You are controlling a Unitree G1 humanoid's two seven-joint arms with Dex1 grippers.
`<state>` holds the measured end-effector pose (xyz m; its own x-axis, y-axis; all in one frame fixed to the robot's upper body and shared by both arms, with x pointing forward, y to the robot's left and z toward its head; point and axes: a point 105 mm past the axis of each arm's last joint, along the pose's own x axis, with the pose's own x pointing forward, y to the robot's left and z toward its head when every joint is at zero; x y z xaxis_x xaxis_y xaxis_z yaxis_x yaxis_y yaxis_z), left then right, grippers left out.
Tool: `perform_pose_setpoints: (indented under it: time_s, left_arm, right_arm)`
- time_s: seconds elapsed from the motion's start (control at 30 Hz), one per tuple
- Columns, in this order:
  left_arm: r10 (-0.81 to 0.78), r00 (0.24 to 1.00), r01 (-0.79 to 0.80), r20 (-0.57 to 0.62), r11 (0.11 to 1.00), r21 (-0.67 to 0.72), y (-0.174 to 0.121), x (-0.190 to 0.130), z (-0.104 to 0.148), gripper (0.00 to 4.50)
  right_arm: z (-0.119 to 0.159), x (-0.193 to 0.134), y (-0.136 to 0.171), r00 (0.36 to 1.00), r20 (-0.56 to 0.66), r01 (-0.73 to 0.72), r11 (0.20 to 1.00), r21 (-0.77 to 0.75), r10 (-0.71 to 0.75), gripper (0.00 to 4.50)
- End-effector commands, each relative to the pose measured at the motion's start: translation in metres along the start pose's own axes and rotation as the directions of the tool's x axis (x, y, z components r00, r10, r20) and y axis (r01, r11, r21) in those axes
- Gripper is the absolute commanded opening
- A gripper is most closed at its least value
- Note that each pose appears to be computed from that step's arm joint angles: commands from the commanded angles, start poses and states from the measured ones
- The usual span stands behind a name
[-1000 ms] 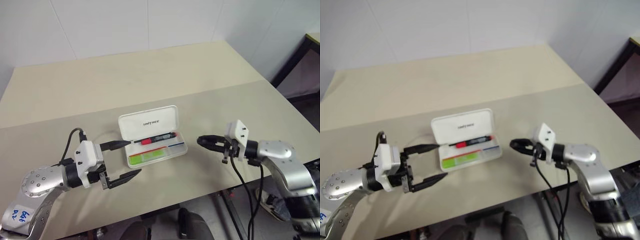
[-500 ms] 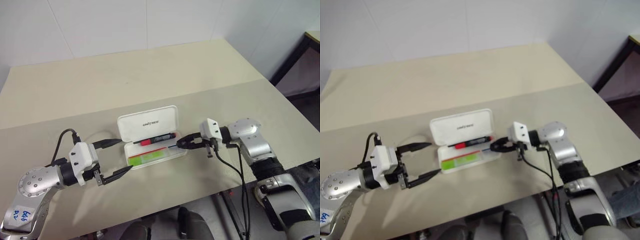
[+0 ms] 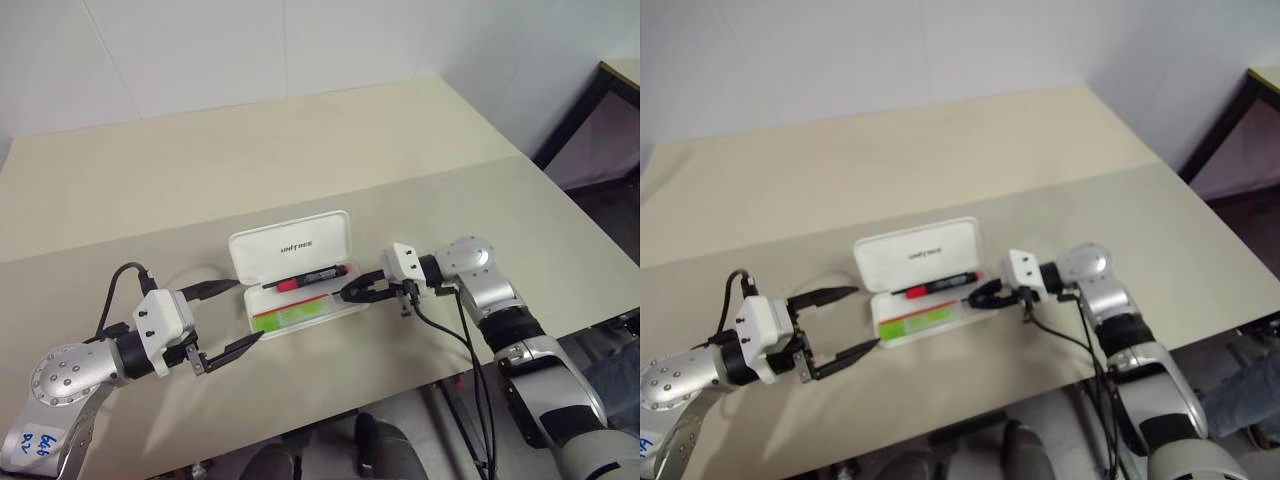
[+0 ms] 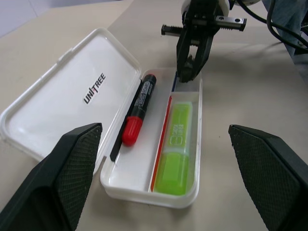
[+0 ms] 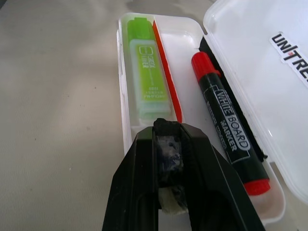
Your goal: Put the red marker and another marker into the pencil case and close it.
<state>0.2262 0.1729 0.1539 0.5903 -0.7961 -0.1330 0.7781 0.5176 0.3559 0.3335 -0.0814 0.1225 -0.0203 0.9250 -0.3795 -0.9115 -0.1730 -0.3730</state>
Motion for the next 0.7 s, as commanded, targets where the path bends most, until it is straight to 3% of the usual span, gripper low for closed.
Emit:
perform_pose_setpoints:
  time_s: [0.03,0.33,0.7]
  left_arm:
    - [0.020,1.000,-0.020,0.014,0.999,0.041,0.004,-0.002,0.009,4.50]
    - [0.027,0.999,-0.028,0.019,0.998,0.055,0.009,-0.001,0.007,4.50]
    - [0.018,1.000,-0.020,0.023,0.997,0.073,0.024,0.001,0.004,4.50]
  right_arm:
    - [0.003,-0.002,-0.010,1.000,-0.006,0.026,0.998,-0.049,-0.026,1.09]
    - [0.026,0.001,-0.022,0.995,0.088,0.054,0.995,-0.084,-0.047,4.34]
    - [0.060,-0.028,-0.010,0.978,0.200,0.065,0.998,0.010,-0.066,4.46]
